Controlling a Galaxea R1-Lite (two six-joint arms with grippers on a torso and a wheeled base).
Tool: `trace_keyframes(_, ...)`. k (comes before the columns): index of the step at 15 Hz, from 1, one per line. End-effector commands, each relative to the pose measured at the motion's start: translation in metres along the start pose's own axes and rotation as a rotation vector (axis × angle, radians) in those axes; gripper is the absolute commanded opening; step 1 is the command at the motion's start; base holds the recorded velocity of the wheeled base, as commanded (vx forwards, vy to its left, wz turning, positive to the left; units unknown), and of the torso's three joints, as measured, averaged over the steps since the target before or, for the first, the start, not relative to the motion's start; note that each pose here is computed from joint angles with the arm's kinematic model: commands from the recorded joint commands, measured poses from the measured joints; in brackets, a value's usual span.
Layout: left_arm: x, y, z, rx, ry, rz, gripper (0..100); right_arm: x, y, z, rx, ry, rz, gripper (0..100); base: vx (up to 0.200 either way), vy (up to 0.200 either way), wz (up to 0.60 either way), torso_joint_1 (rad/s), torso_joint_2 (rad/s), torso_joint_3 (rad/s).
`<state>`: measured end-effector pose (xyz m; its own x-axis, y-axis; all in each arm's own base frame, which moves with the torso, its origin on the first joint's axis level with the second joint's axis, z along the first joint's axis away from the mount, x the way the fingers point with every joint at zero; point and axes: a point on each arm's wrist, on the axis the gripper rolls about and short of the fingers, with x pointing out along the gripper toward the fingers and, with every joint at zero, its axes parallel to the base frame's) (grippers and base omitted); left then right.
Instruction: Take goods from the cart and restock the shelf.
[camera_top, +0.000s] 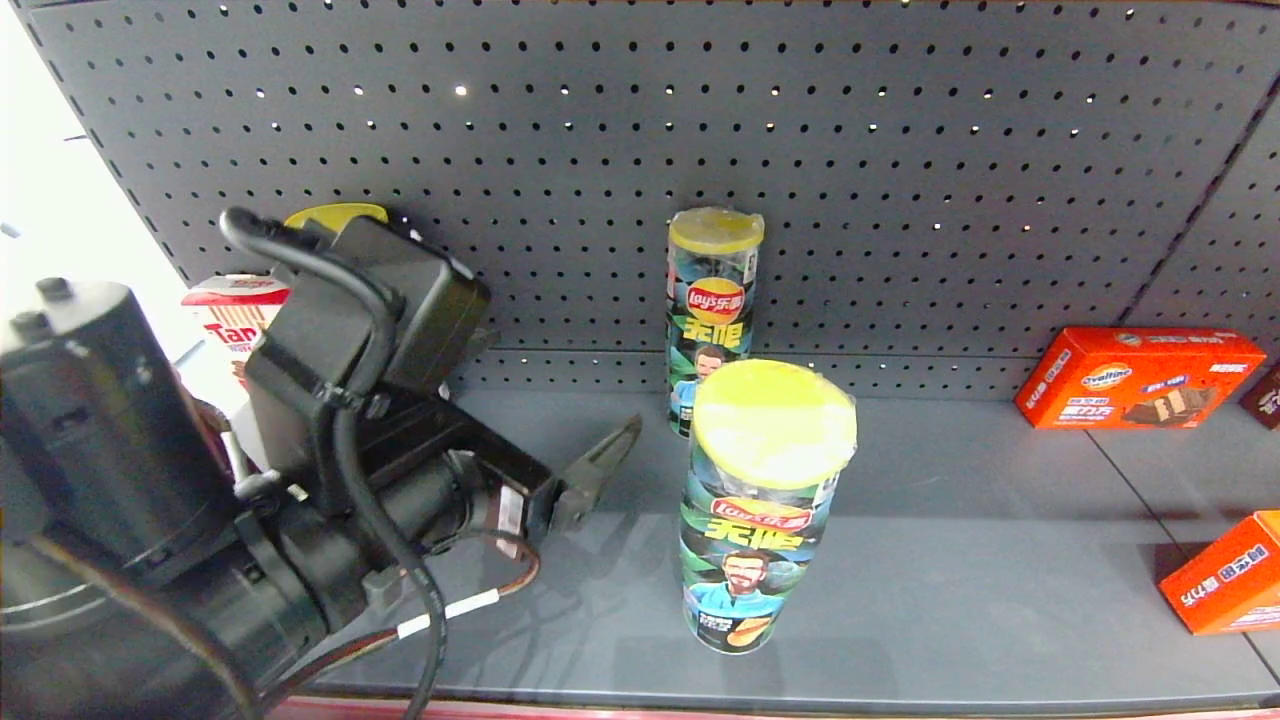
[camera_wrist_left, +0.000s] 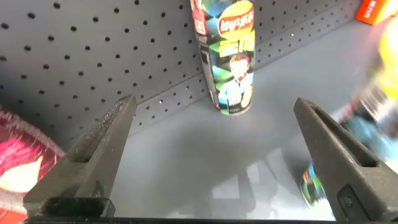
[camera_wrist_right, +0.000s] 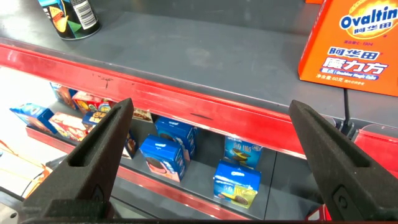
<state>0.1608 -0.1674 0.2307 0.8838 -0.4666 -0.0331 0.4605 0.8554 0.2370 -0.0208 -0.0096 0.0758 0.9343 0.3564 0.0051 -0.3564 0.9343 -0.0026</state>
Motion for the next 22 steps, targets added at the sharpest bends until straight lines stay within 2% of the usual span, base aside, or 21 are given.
trace_keyframes(1,-0.032,0.009,-0.008,-0.004,-0.011,-0.003,100,0.000,0.000,0.000,0.000,0.001,0.001,100,0.000,0.000,0.00,0.000,0.00,0.000)
trace_keyframes(4,-0.049,0.014,-0.011,-0.010,-0.029,-0.003,100,0.000,0.000,0.000,0.000,0.001,0.001,100,0.000,0.000,0.00,0.000,0.00,0.000)
trace_keyframes(6,-0.068,0.009,-0.007,-0.022,-0.076,-0.068,100,0.000,0.000,0.000,0.000,0.001,0.001,100,0.000,0.000,0.00,0.000,0.00,0.000)
trace_keyframes(8,-0.075,0.003,-0.009,-0.020,-0.085,-0.119,100,0.000,0.000,0.000,0.000,0.001,0.001,100,0.000,0.000,0.00,0.000,0.00,0.000)
trace_keyframes(11,-0.103,0.009,-0.024,-0.021,-0.105,-0.160,100,0.000,0.000,0.000,0.000,0.001,0.001,100,0.000,0.000,0.00,0.000,0.00,0.000)
trace_keyframes(13,-0.130,0.015,-0.042,-0.033,-0.133,-0.203,100,0.000,0.000,0.000,0.000,0.001,0.001,100,0.000,0.000,0.00,0.000,0.00,0.000)
trace_keyframes(15,-0.154,0.024,-0.066,-0.043,-0.156,-0.210,100,0.000,0.000,0.000,0.000,0.001,0.001,100,0.000,0.000,0.00,0.000,0.00,0.000)
trace_keyframes(17,-0.178,0.037,-0.092,-0.073,-0.203,-0.169,100,0.000,0.000,0.000,0.000,0.001,0.001,100,0.000,0.000,0.00,0.000,0.00,0.000)
trace_keyframes(18,-0.186,0.042,-0.105,-0.089,-0.202,-0.081,100,0.000,0.000,0.000,0.000,0.001,0.001,100,0.000,0.000,0.00,0.000,0.00,0.000)
trace_keyframes(20,-0.193,0.048,-0.112,-0.110,-0.178,0.044,100,0.000,0.000,0.000,0.000,0.001,0.001,100,0.000,0.000,0.00,0.000,0.00,0.000)
trace_keyframes(21,-0.194,0.048,-0.112,-0.111,-0.182,0.048,100,0.000,0.000,0.000,0.000,0.001,0.001,100,0.000,0.000,0.00,0.000,0.00,0.000)
trace_keyframes(22,-0.205,0.049,-0.117,-0.111,-0.202,0.093,100,0.000,0.000,0.000,0.000,0.001,0.001,100,0.000,0.000,0.00,0.000,0.00,0.000)
